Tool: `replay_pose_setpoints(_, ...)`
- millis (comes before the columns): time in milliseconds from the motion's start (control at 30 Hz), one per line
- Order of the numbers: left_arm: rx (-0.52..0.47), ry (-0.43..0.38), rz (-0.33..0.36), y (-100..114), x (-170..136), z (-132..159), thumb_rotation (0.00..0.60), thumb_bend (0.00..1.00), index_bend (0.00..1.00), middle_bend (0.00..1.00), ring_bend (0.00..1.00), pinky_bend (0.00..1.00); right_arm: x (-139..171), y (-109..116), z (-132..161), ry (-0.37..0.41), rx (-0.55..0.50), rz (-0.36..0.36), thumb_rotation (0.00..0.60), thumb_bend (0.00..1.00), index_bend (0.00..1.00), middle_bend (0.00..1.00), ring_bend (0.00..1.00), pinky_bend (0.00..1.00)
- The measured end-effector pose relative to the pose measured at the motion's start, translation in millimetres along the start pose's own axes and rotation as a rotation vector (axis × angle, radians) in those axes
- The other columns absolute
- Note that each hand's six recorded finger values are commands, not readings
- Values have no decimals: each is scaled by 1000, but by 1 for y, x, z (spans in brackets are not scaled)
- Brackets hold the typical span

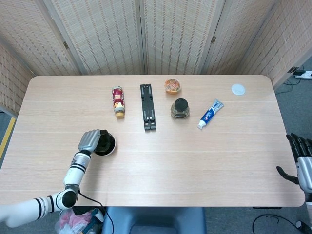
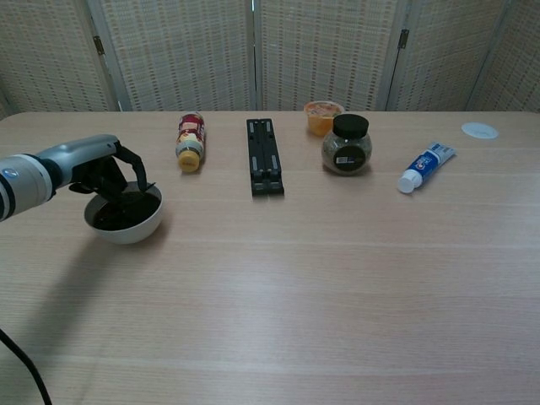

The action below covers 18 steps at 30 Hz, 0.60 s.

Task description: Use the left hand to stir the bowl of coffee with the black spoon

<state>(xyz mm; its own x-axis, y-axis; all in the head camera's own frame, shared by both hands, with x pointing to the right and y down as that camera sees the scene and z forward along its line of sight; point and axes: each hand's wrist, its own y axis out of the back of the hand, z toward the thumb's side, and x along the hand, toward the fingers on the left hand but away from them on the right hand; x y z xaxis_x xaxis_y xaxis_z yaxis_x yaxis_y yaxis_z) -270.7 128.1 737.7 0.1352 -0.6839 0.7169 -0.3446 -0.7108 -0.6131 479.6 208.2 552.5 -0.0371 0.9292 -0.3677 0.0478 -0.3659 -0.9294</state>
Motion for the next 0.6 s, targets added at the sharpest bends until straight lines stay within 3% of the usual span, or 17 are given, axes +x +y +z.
replay_pose_setpoints(300, -9, -33, -5, -11, 6, 19, 600, 531, 698, 1000, 1000, 1000, 3, 2, -3, -10, 0, -5, 600, 126, 0, 76, 76, 90)
replay_pose_setpoints(600, -6, 3, 47, 0, 20, 15, 600, 530, 697, 1000, 1000, 1000, 5, 3, -6, -20, -3, -7, 600, 126, 0, 76, 76, 90)
